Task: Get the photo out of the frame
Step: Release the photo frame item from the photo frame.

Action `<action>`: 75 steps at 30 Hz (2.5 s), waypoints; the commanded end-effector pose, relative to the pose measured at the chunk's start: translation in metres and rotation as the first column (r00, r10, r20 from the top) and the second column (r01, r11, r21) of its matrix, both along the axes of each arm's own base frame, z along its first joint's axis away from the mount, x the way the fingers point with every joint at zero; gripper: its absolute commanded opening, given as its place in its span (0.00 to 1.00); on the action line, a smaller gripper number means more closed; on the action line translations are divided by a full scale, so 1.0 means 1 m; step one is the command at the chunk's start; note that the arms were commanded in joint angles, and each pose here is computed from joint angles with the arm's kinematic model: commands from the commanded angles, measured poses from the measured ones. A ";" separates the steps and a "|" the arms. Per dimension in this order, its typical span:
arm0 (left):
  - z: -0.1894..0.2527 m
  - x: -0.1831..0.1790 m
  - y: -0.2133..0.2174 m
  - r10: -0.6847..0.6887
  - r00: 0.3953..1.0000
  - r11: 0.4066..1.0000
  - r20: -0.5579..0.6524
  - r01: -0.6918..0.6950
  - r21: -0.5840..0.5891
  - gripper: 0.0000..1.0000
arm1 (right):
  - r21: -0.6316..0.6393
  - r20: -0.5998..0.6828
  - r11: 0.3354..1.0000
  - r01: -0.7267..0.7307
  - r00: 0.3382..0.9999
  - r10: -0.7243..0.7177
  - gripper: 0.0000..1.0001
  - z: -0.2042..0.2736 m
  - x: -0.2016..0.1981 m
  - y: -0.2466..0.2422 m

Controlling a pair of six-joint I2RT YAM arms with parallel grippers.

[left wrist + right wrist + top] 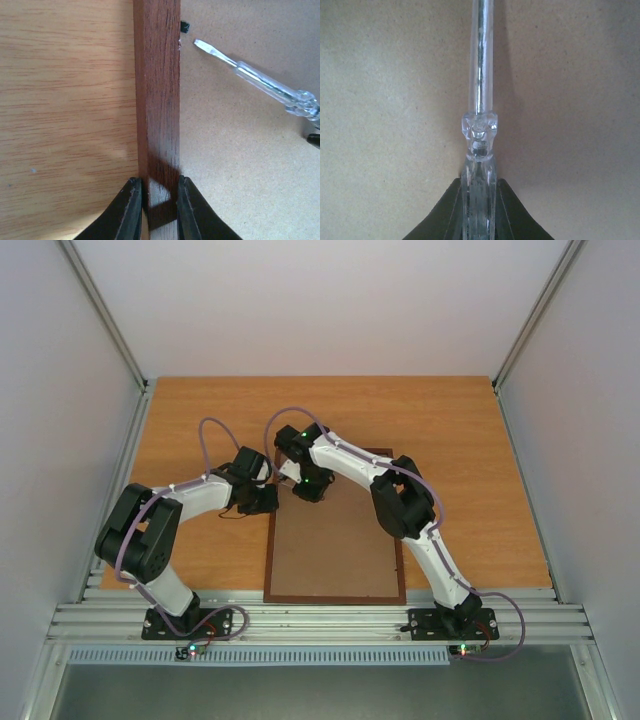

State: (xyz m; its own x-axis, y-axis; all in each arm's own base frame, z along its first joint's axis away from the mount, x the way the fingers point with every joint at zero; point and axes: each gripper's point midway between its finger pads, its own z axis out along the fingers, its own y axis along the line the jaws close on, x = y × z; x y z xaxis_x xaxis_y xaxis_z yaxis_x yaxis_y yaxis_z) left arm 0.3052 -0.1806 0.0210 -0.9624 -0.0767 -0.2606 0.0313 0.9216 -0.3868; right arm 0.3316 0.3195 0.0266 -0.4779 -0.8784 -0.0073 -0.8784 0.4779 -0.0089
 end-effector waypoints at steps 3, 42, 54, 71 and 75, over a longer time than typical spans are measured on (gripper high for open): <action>0.000 -0.007 -0.010 -0.044 0.999 0.998 0.003 0.044 -0.045 0.15 | -0.076 0.001 0.997 0.020 1.000 -0.020 0.01 0.001 0.002 -0.010; 0.002 -0.007 -0.023 -0.078 0.997 0.995 0.011 0.079 -0.060 0.15 | 0.045 -0.065 0.998 -0.044 0.997 0.047 0.01 0.004 -0.014 0.030; 0.003 -0.009 -0.029 -0.092 0.996 0.993 0.020 0.093 -0.071 0.15 | 0.263 -0.102 0.964 -0.047 0.992 0.076 0.01 0.024 -0.027 0.067; 0.004 -0.011 -0.036 -0.113 0.993 0.991 0.035 0.115 -0.074 0.13 | 0.471 -0.098 0.878 -0.083 0.984 0.146 0.01 0.062 -0.047 0.109; 0.004 -0.011 -0.037 -0.118 0.992 0.990 0.035 0.120 -0.073 0.11 | 0.517 -0.100 0.851 -0.096 0.980 0.171 0.01 0.072 -0.055 0.117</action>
